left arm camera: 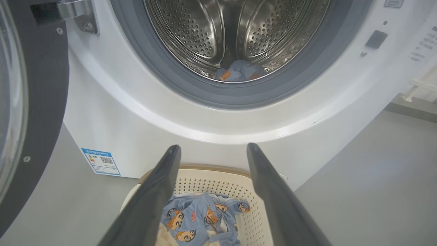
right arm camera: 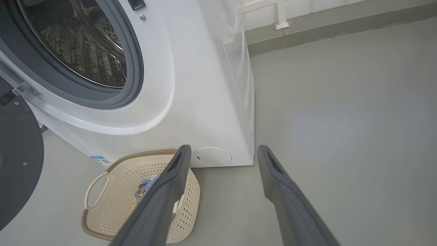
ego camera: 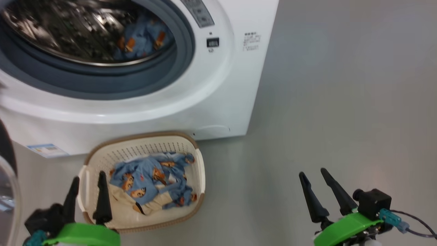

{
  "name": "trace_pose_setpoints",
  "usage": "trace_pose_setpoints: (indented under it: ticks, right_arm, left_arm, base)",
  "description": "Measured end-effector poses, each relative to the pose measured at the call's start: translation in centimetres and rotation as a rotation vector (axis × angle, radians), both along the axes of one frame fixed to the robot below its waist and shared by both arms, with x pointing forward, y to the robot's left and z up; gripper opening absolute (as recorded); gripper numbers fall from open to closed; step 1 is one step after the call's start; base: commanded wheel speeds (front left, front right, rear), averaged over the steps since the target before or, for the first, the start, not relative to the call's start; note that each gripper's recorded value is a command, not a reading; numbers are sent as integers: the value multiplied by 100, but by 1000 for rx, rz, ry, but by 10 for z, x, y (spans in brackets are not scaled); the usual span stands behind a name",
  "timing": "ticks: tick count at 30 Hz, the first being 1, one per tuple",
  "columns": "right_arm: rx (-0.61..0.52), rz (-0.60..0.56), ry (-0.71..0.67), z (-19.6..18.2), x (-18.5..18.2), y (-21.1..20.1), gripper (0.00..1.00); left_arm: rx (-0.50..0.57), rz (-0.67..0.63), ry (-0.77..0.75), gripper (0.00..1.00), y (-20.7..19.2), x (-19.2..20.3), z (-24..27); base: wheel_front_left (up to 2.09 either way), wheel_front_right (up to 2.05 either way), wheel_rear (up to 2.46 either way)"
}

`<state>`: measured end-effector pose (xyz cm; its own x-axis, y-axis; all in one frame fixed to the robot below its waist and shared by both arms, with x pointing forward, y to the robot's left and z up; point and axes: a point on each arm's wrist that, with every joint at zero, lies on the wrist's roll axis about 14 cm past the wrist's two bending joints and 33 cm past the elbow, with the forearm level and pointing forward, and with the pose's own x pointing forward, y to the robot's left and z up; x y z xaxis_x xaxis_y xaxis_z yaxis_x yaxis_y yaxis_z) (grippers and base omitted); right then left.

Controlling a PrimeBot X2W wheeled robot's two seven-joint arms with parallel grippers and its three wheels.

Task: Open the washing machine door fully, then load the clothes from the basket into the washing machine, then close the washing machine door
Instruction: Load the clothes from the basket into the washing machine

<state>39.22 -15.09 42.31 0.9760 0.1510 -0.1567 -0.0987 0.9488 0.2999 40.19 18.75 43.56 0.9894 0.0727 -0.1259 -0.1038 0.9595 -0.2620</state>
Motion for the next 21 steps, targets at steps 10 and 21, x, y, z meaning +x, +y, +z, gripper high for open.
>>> trace_pose_setpoints:
  ticks: [10, 21]
  right_arm:
    - [-4, -23, 83, -34, 16, -8, 100]
    - [-6, -49, 180, -78, 29, -14, 100]
  left_arm:
    - [-65, -55, 104, 100, -18, 42, -51]
    - [-84, -98, 216, 100, -34, 85, -118]
  base:
    - [0, 0, 0]
    - [0, 0, 0]
